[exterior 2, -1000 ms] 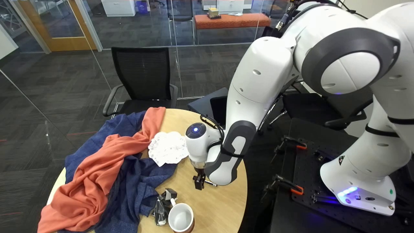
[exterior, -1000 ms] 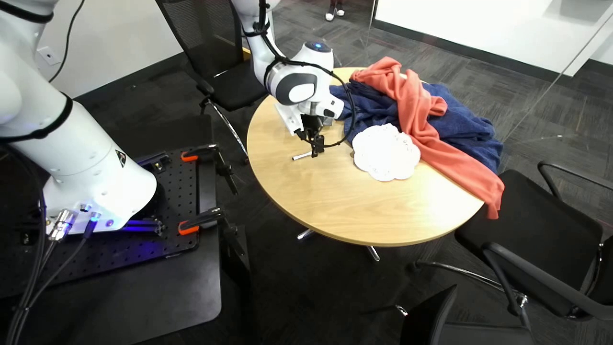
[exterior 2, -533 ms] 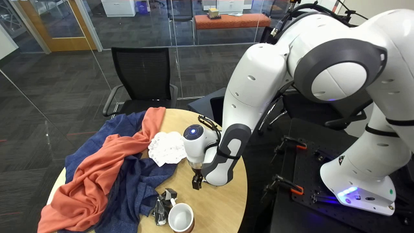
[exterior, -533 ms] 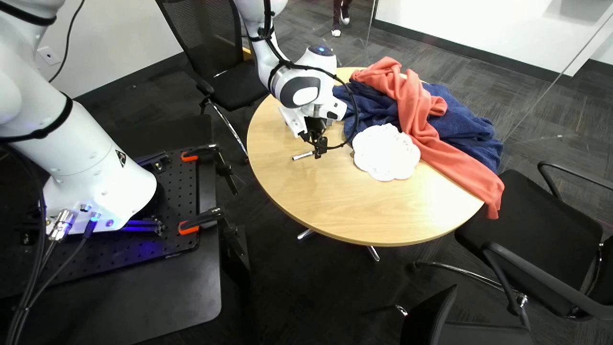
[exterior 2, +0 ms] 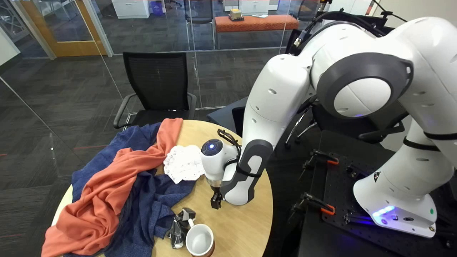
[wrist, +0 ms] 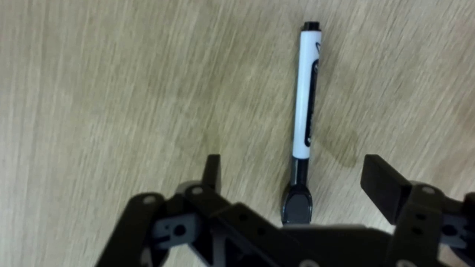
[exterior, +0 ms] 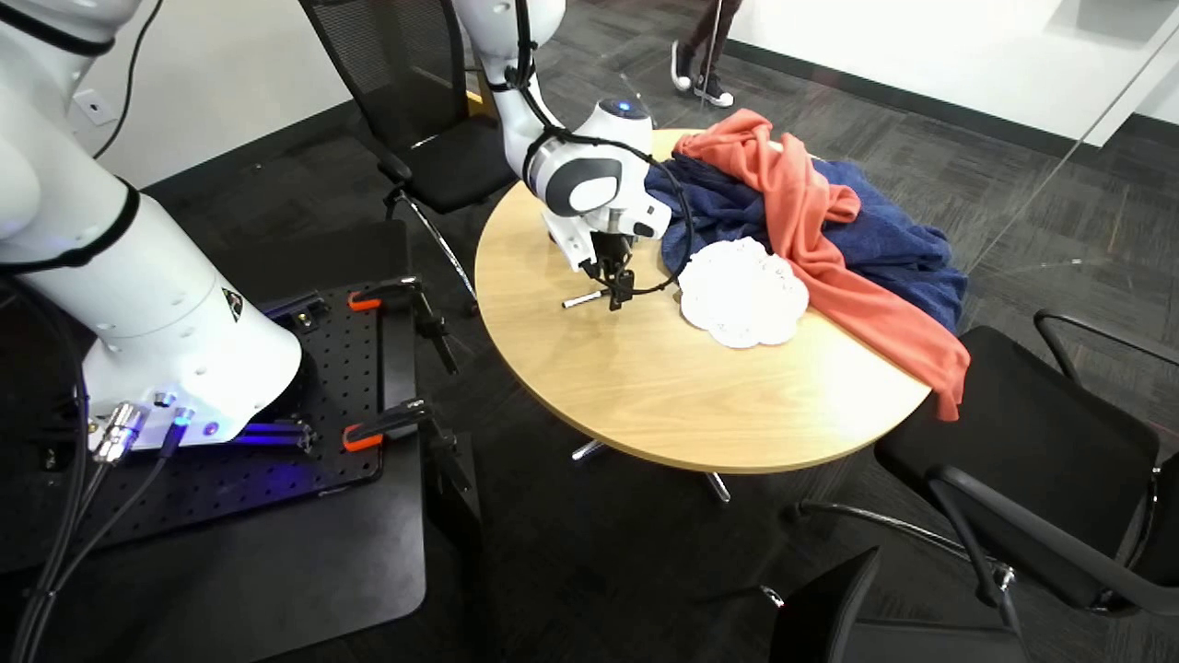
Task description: Pick up the brush from the table and put it in the cup.
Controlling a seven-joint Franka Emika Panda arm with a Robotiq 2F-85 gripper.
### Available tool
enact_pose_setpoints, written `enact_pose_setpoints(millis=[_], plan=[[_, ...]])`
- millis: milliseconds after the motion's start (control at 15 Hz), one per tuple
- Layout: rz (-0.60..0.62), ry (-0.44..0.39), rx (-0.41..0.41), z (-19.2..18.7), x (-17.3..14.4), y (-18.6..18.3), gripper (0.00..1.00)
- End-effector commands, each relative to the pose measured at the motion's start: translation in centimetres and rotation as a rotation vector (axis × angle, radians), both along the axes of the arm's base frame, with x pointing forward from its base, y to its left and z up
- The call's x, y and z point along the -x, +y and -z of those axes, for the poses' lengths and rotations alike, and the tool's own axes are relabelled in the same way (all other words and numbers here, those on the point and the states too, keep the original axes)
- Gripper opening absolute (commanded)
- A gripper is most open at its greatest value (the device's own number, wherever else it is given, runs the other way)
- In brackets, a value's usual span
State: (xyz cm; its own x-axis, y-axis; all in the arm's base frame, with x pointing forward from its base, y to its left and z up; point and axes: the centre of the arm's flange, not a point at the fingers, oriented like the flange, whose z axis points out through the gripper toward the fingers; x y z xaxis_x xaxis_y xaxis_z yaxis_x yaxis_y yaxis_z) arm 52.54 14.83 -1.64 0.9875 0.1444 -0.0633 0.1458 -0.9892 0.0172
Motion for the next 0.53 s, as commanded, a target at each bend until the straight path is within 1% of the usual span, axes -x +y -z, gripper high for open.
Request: enact_pose_setpoints(millis=[0,200,467], plan=[[0.001,-0.009,0.001,0.37,-0.77,-0.29,0.66],[0.005,-0.013,-0.001,0.30,-0.92,-0.24,0.41],[0.008,-0.022,-0.004,-0.31,-1.08,0.10,0.13]])
